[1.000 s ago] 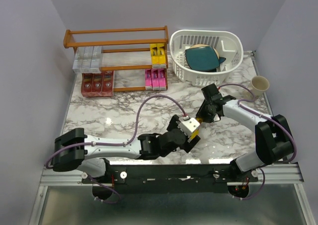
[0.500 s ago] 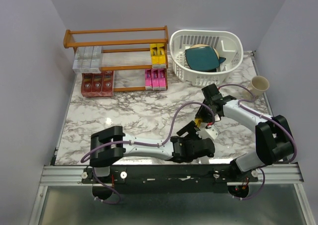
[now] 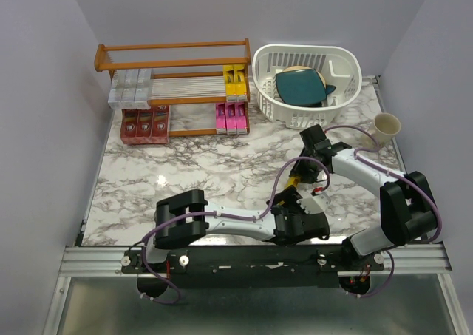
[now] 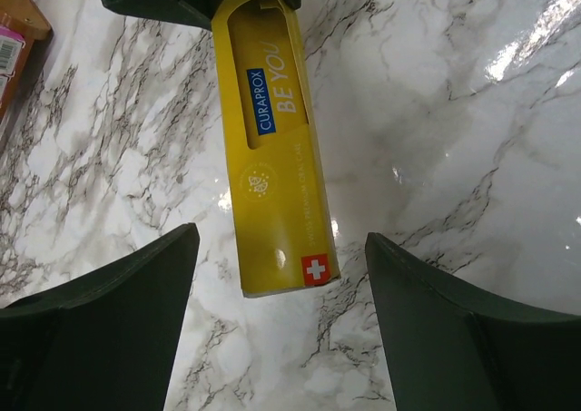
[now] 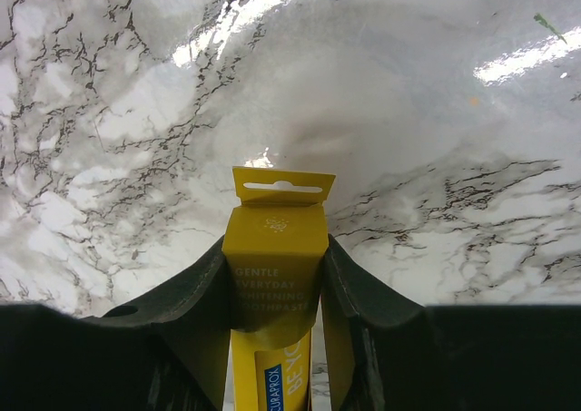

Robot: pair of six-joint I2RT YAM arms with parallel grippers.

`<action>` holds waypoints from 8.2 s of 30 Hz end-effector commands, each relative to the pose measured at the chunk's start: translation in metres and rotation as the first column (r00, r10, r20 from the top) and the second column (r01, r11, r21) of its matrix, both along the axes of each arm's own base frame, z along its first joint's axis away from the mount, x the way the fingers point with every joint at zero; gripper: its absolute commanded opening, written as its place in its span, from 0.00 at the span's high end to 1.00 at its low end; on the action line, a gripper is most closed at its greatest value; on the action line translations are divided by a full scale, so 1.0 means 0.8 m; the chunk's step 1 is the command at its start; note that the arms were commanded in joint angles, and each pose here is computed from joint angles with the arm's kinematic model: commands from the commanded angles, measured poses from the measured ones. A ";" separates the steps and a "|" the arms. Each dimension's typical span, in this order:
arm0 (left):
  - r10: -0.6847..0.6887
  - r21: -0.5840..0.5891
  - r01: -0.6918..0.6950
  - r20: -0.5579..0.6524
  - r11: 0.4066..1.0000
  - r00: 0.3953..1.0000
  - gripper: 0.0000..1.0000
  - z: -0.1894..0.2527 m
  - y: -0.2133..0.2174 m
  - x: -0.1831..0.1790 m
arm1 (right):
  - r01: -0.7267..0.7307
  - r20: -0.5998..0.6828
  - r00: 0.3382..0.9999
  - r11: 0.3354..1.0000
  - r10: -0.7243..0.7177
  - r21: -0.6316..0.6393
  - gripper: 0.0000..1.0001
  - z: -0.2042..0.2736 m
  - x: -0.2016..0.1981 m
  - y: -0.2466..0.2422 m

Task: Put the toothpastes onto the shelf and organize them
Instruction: Pick up the toothpaste from the center of the board, then place the toothpaste on the shelf.

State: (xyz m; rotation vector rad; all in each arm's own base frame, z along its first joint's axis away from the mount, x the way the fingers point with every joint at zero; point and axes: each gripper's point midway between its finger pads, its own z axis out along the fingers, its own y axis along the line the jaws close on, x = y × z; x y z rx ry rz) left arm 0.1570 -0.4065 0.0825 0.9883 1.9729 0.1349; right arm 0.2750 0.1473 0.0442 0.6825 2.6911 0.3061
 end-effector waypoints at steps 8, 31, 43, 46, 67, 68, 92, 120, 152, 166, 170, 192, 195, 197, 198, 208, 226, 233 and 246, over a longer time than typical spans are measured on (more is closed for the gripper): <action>0.105 -0.017 -0.105 0.039 0.994 0.994 0.28 0.002 -0.004 0.008 | 0.019 0.016 1.000 0.999 -0.020 0.036 0.67 0.009 -0.004 0.003; 0.131 -0.071 -0.130 0.012 0.989 0.991 0.62 0.018 0.006 0.008 | 0.003 0.068 0.998 0.998 -0.007 0.067 0.44 0.024 -0.001 0.007; 0.164 -0.162 -0.162 -0.002 0.973 0.986 0.65 0.047 0.052 0.018 | -0.088 0.375 0.927 0.979 0.013 0.184 0.08 0.120 0.018 0.020; 0.172 -0.183 -0.173 -0.021 0.968 0.985 0.65 0.049 0.069 0.014 | -0.077 0.462 0.887 0.983 -0.008 0.164 0.00 0.146 0.022 0.008; 0.400 -0.446 -0.416 -0.134 0.793 0.907 0.65 0.155 0.265 0.080 | -0.149 0.811 0.583 0.988 0.050 0.047 0.00 0.213 -0.002 -0.032; 0.415 -0.457 -0.425 -0.128 0.782 0.901 0.65 0.162 0.274 0.085 | -0.153 0.814 0.578 0.987 0.053 0.044 0.00 0.214 -0.002 -0.031; 0.565 -0.573 -0.492 -0.060 0.656 0.823 0.65 0.238 0.343 0.271 | -0.116 0.888 0.457 0.993 0.046 0.009 0.00 0.206 -0.014 -0.052; 0.535 -0.539 -0.478 -0.059 0.694 0.843 0.61 0.193 0.284 0.436 | -0.100 0.892 0.451 0.995 0.036 0.011 0.00 0.199 -0.015 -0.056; 0.509 -0.612 -0.448 -0.085 0.652 0.857 0.39 0.205 0.267 0.441 | -0.107 0.888 0.457 0.994 0.043 0.006 0.00 0.197 -0.017 -0.056; 0.511 -0.648 -0.451 -0.109 0.614 0.852 0.30 0.210 0.263 0.440 | -0.103 0.886 0.461 0.995 0.042 0.006 0.01 0.195 -0.016 -0.056; 0.571 -0.650 -0.495 -0.112 0.577 0.813 0.24 0.209 0.276 0.441 | -0.103 0.886 0.462 0.995 0.043 0.006 0.01 0.194 -0.016 -0.056; 0.422 -0.708 -0.467 -0.257 0.530 0.869 0.14 0.203 0.223 0.443 | -0.097 0.885 0.464 0.995 0.040 0.006 0.01 0.194 -0.016 -0.057; 0.406 -0.722 -0.457 -0.263 0.519 0.875 0.14 0.209 0.219 0.442 | -0.097 0.885 0.464 0.995 0.040 0.006 0.01 0.194 -0.016 -0.058; 0.390 -0.730 -0.452 -0.271 0.512 0.880 0.14 0.211 0.215 0.440 | -0.096 0.886 0.463 0.995 0.038 0.007 0.01 0.195 -0.016 -0.058; 0.383 -0.737 -0.444 -0.268 0.509 0.884 0.14 0.215 0.213 0.440 | -0.097 0.886 0.463 0.995 0.039 0.007 0.01 0.195 -0.017 -0.058; 0.552 -0.720 -0.495 -0.186 0.486 0.813 0.13 0.226 0.264 0.438 | -0.094 0.888 0.459 0.996 0.036 0.008 0.01 0.196 -0.017 -0.059; 0.515 -0.690 -0.528 -0.258 0.494 0.818 0.12 0.191 0.256 0.463 | -0.093 0.888 0.459 0.996 0.037 0.006 0.01 0.195 -0.017 -0.059; 0.457 -0.704 -0.497 -0.268 0.508 0.848 0.12 0.196 0.237 0.473 | -0.094 0.887 0.460 0.996 0.038 0.006 0.01 0.195 -0.017 -0.059; 0.440 -0.701 -0.465 -0.236 0.541 0.866 0.06 0.206 0.239 0.468 | -0.096 0.889 0.456 0.995 0.042 0.002 0.01 0.195 -0.017 -0.059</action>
